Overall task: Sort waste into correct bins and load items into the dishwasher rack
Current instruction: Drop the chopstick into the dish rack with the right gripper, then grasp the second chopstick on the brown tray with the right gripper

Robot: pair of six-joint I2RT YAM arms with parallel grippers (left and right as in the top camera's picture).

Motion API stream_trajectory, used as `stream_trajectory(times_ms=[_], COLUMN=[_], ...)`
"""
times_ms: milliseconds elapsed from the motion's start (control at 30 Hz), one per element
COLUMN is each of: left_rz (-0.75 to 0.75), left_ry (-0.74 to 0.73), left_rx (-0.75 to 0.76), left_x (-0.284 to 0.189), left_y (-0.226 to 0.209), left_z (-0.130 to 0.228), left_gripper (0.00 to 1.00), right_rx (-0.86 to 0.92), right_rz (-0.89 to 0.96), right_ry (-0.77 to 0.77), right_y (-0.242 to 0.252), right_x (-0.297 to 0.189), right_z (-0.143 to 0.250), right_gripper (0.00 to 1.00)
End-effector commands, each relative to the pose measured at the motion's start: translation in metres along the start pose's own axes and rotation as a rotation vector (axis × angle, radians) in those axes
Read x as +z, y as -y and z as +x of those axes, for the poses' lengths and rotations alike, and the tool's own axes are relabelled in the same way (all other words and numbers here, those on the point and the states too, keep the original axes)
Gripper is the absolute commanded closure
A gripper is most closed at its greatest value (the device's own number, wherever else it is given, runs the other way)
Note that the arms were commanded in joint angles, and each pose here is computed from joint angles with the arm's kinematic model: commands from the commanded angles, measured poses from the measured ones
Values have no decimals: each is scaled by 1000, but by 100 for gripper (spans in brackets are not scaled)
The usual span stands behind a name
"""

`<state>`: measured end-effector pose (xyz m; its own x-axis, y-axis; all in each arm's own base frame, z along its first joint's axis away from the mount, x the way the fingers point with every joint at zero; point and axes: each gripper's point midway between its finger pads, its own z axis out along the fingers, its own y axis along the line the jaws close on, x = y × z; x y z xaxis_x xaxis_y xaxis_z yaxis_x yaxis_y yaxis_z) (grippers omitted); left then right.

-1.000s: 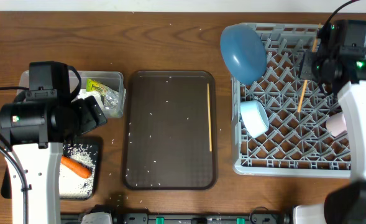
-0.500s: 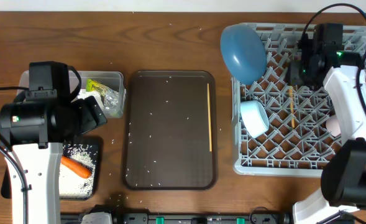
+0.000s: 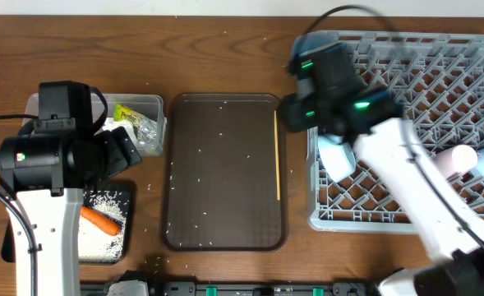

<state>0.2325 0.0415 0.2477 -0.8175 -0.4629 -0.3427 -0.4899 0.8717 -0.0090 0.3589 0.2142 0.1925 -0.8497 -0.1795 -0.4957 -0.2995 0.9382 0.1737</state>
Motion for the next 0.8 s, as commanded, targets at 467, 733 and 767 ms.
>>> stream_trajectory(times_ms=[467,733,767], left_rz=[-7,-7,-7], left_ry=[7,7,7], left_rx=[-17,-17,-17], left_x=[-1,-1,-1], left_y=[-2,-2,-2], left_z=[-1,-1,-1], left_gripper=[2,2,2], right_rx=[316,334,326], right_rz=[305,233,234], right_ry=[-272,-371,-376], right_y=[35,33,32], right_x=[156,174,174], right_z=[79,97,99], right_gripper=[67,78,81])
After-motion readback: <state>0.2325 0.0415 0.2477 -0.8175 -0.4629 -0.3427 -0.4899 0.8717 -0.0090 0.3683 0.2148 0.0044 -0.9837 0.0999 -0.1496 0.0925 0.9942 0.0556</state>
